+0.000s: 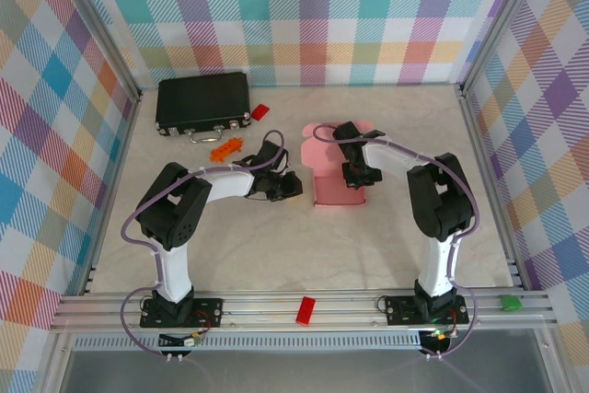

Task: Fold the paper box

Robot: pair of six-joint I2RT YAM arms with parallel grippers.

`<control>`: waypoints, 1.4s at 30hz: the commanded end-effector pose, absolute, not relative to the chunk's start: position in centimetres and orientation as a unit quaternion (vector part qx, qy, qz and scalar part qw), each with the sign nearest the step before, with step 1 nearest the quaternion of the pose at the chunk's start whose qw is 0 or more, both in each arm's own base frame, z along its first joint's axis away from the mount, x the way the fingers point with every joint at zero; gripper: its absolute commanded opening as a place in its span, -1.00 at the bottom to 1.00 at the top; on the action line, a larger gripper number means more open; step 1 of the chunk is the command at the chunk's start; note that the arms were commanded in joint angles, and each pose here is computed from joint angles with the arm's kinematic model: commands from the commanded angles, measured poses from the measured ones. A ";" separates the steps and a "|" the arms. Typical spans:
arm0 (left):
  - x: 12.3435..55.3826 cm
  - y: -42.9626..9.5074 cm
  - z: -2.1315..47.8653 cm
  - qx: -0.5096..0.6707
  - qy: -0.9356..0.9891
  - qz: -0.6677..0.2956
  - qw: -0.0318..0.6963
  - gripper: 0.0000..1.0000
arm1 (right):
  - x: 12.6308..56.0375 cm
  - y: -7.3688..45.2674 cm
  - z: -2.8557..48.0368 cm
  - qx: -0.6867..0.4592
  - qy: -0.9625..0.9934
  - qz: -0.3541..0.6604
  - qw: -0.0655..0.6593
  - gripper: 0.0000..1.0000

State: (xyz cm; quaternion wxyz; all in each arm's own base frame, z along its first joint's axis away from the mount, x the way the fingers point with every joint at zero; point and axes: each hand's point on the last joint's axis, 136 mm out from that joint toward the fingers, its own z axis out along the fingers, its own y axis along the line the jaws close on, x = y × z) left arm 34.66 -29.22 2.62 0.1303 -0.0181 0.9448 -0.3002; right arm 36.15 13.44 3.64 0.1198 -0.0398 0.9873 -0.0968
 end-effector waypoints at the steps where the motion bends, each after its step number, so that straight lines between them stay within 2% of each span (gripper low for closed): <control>1: 34.3 -29.3 1.8 -0.020 0.948 -0.293 0.119 -0.64 | 35.4 12.8 2.2 -0.060 0.985 -0.130 0.092 -0.70; 17: 34.3 -29.3 1.9 -0.021 0.948 -0.293 0.120 -0.64 | 34.8 11.3 0.5 -0.061 0.976 -0.197 0.069 -0.71; 31: 34.2 -29.2 2.0 -0.021 0.948 -0.293 0.121 -0.64 | 34.8 11.6 0.8 -0.044 0.979 -0.187 0.068 -0.69; 42: 34.4 -29.0 2.8 -0.018 0.948 -0.288 0.132 -0.64 | 35.5 13.8 4.3 -0.015 0.988 -0.116 0.105 -0.41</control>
